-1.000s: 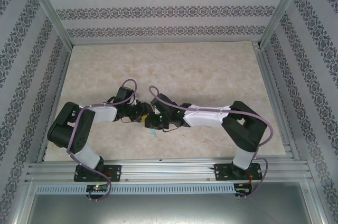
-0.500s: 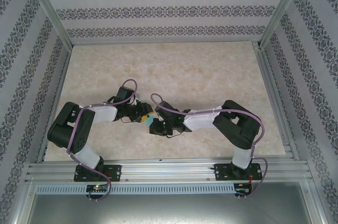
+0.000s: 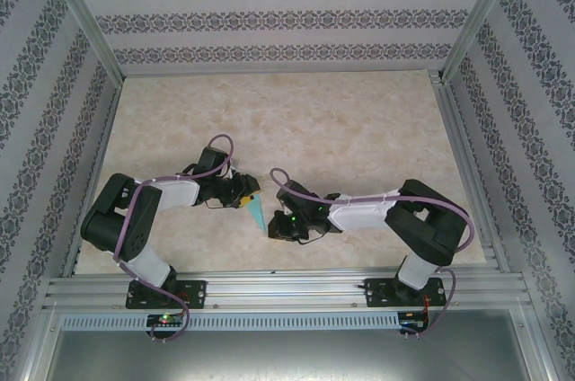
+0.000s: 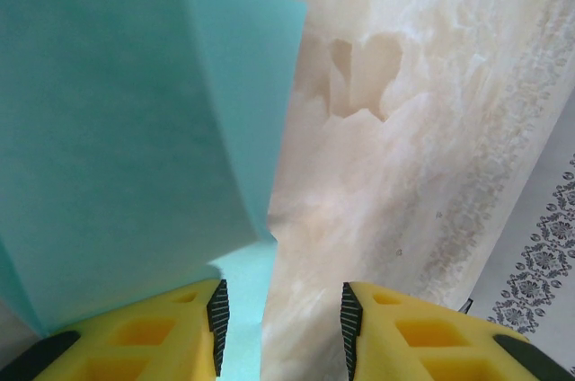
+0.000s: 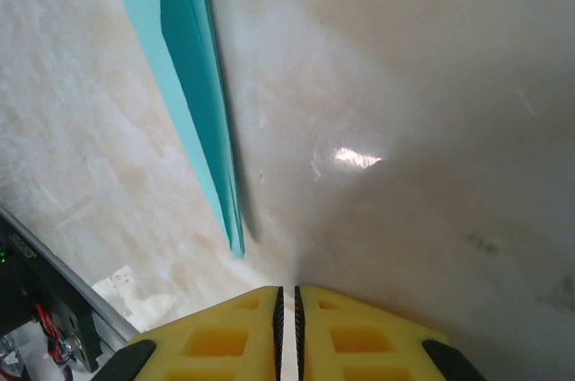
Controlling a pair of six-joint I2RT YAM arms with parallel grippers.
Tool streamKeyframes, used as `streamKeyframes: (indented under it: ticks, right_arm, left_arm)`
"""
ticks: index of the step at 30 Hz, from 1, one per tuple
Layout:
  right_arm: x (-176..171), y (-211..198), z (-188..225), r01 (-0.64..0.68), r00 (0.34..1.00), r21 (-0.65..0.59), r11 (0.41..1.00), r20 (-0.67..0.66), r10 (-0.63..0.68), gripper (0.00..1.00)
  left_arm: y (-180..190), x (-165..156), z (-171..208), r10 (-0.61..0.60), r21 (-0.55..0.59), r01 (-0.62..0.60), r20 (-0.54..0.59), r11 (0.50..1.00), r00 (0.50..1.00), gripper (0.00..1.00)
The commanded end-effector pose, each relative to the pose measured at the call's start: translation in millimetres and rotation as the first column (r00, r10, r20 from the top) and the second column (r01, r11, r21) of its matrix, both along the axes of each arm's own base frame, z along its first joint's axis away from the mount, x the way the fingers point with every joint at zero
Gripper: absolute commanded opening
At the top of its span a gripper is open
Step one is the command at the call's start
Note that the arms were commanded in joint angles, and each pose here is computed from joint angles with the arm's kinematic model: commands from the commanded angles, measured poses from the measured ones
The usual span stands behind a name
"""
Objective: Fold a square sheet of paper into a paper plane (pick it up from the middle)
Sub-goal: Fold the wing for the fifth time at the center of the table.
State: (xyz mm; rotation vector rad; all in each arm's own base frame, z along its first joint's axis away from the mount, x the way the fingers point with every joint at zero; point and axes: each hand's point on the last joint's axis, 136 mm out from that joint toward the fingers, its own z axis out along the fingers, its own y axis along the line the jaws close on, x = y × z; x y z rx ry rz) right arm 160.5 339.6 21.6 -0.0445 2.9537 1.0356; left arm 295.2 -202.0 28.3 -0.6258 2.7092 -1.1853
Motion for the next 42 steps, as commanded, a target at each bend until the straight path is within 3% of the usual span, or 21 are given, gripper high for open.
streamKeyframes:
  ticks: [1,6,16,29,42]
  right_arm:
    - [11,5,25,-0.007,0.994,0.03,1.0,0.105,0.004,0.16]
    - [27,30,55,-0.059,0.979,0.1,0.993,0.201,0.038,0.16]
    - [54,64,39,0.067,0.993,0.213,0.975,0.078,-0.085,0.16]
    - [62,66,25,0.073,0.995,0.153,0.986,0.062,-0.083,0.16]
    - [54,45,-23,0.096,0.995,0.043,0.994,-0.027,-0.095,0.16]
  left_arm:
    - [20,-15,-22,0.035,0.098,-0.027,-0.082,0.995,0.996,0.42]
    - [20,-17,-24,0.035,0.098,-0.027,-0.089,0.995,0.995,0.42]
    - [20,-15,-22,0.035,0.1,-0.027,-0.085,0.995,0.996,0.42]
    - [19,-15,-22,0.029,0.098,-0.02,-0.087,0.995,0.996,0.42]
    - [17,-16,-22,0.013,0.087,-0.006,-0.085,0.996,0.996,0.42]
